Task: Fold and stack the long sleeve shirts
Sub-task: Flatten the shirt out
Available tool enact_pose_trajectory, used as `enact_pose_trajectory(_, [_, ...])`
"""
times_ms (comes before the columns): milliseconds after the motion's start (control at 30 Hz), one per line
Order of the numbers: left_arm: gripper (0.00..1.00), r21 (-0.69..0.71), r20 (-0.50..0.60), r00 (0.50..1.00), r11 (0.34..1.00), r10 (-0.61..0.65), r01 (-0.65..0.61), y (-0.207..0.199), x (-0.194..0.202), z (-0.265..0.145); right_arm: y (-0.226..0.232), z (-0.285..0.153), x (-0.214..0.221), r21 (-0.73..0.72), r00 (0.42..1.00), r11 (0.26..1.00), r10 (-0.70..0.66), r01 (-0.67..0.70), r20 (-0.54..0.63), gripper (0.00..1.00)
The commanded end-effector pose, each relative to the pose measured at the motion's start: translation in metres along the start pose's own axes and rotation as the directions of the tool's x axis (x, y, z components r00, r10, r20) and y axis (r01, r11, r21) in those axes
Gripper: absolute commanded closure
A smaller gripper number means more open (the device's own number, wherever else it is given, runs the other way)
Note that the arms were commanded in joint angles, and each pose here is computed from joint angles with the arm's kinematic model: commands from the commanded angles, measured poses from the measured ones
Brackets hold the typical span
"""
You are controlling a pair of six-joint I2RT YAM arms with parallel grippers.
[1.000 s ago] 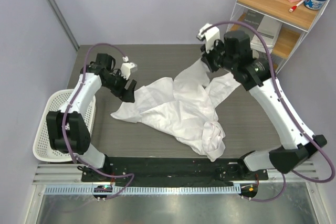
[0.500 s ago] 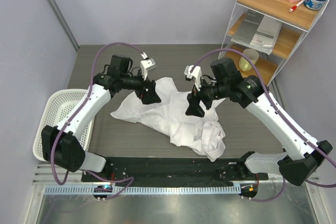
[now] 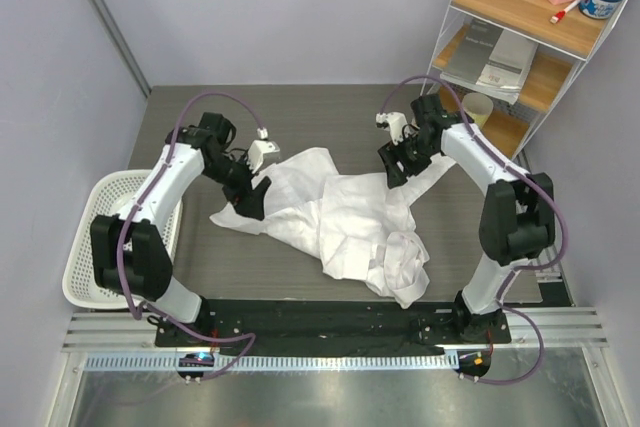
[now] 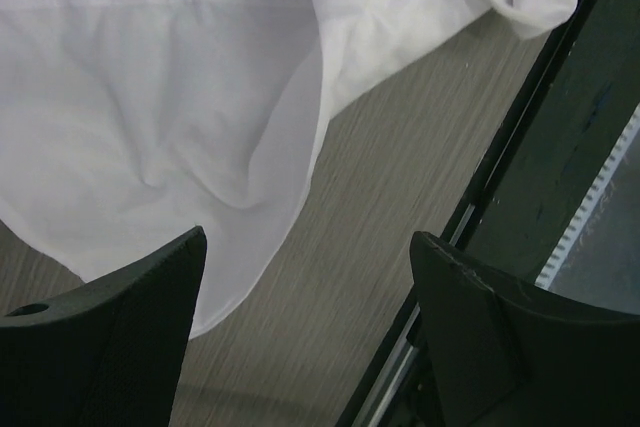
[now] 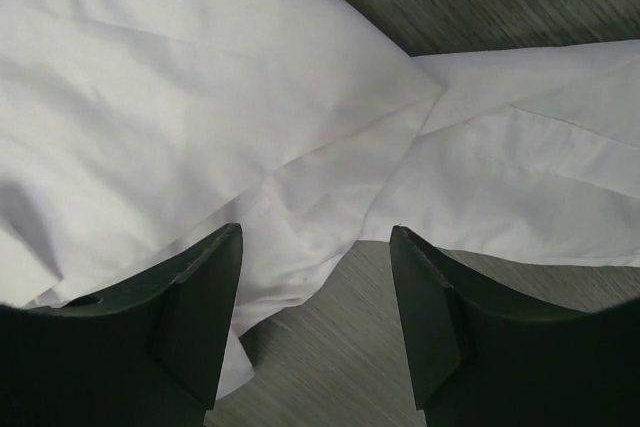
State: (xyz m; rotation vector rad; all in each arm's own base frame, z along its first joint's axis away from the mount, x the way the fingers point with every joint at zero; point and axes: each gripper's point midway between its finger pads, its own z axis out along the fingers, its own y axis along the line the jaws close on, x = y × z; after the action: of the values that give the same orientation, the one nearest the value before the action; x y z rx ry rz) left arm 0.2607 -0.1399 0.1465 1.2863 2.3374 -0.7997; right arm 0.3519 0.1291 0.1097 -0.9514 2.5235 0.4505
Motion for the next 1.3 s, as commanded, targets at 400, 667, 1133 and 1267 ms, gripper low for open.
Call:
enact_pose_trajectory(400, [0.05,0.086,-0.139,0.99,0.996,0.004,0.008,0.003,0.05,-0.015,-0.045,0.055,-0.052,-0.062,0.991,0.989,-0.132,0.132,-0.002,0.36])
enact_pose_trajectory(667, [0.04,0.081,-0.141,0.989,0.996,-0.031,0.042,0.009,0.06,-0.016,-0.034,0.078,-0.03,-0.17,0.989,0.979,-0.129,0.116,-0.068,0.39])
enact_pose_trajectory(1133, [0.07,0.064,-0.126,0.99,0.995,-0.071,0.079,0.018,0.069,-0.018,-0.014,0.057,-0.025,-0.233,0.986,0.964,-0.15,0.129,-0.076,0.98])
enact_pose_trajectory(1267, [0.09,0.071,-0.097,0.995,0.997,-0.003,0.01,0.01,0.071,-0.019,-0.01,0.036,-0.03,-0.2,0.986,0.97,-0.155,0.141,-0.055,0.99])
